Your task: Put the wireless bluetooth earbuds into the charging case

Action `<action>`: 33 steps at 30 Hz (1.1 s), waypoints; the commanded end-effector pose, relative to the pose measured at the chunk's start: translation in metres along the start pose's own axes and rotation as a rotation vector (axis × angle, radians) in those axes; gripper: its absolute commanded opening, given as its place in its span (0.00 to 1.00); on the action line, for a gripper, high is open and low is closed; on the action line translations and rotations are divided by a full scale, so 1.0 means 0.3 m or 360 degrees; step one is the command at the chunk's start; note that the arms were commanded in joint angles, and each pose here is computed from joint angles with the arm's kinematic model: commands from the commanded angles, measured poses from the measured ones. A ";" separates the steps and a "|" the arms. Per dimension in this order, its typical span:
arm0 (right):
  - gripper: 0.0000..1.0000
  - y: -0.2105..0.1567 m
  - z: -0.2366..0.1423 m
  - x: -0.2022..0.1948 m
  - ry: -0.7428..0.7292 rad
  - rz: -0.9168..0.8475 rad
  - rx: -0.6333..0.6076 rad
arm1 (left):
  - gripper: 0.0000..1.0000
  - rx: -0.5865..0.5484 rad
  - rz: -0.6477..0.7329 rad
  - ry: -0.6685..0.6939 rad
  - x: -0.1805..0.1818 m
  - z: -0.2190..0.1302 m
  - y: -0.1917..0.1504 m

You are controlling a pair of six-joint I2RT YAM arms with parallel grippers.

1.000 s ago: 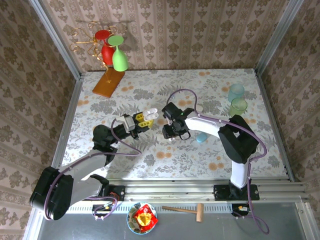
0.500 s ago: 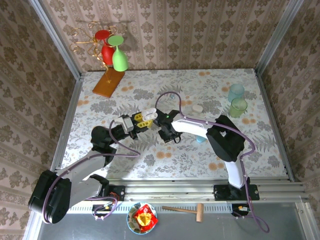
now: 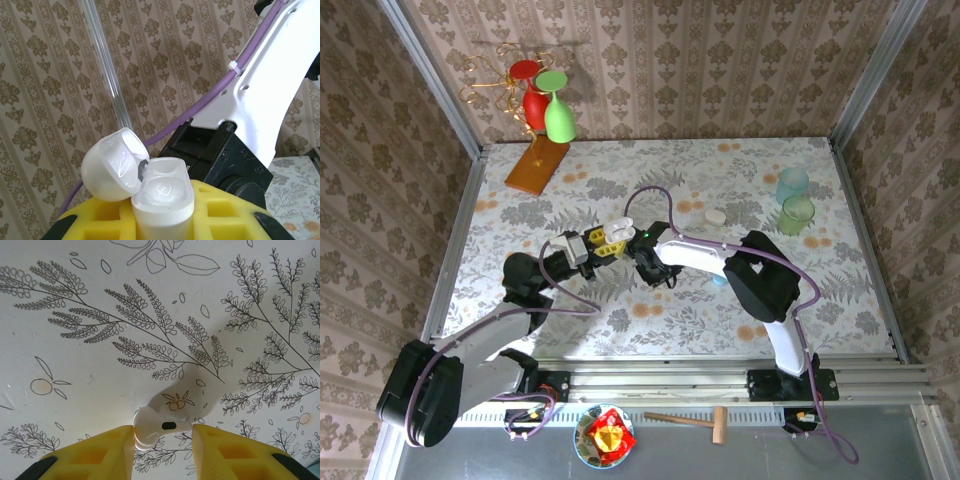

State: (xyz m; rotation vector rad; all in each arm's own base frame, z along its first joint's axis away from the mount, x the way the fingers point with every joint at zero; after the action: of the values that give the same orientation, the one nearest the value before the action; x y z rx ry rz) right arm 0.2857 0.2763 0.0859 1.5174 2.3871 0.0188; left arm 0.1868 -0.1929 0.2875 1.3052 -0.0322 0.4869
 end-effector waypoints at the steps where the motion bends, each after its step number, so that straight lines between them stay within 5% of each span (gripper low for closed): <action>1: 0.35 -0.010 0.020 0.001 -0.0056 -0.0024 0.0062 | 0.00 -0.0021 0.0043 -0.0008 -0.007 -0.004 0.010; 21: 0.29 0.009 0.025 -0.014 -0.0041 0.0005 0.0013 | 0.00 -0.0016 0.0050 0.0000 -0.008 -0.006 0.006; 33: 0.33 0.054 -0.008 -0.007 0.0049 0.0066 -0.0091 | 0.00 -0.0018 0.0055 -0.0001 -0.007 -0.006 0.006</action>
State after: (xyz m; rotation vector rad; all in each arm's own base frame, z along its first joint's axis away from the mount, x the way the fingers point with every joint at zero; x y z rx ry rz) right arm 0.2967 0.2783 0.0794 1.5426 2.3692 0.0559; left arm 0.1868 -0.1929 0.2870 1.3062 -0.0316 0.4864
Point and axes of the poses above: each hand's point on the last joint's axis, 136 mm out from that joint toward the fingers, its own z axis out along the fingers, its own x axis along the line the jaws close on, y = z × x, the point moved 6 cm from there along -z, back along the fingers, and after that the axes turned 1 degree about z, right-handed, at the moved point
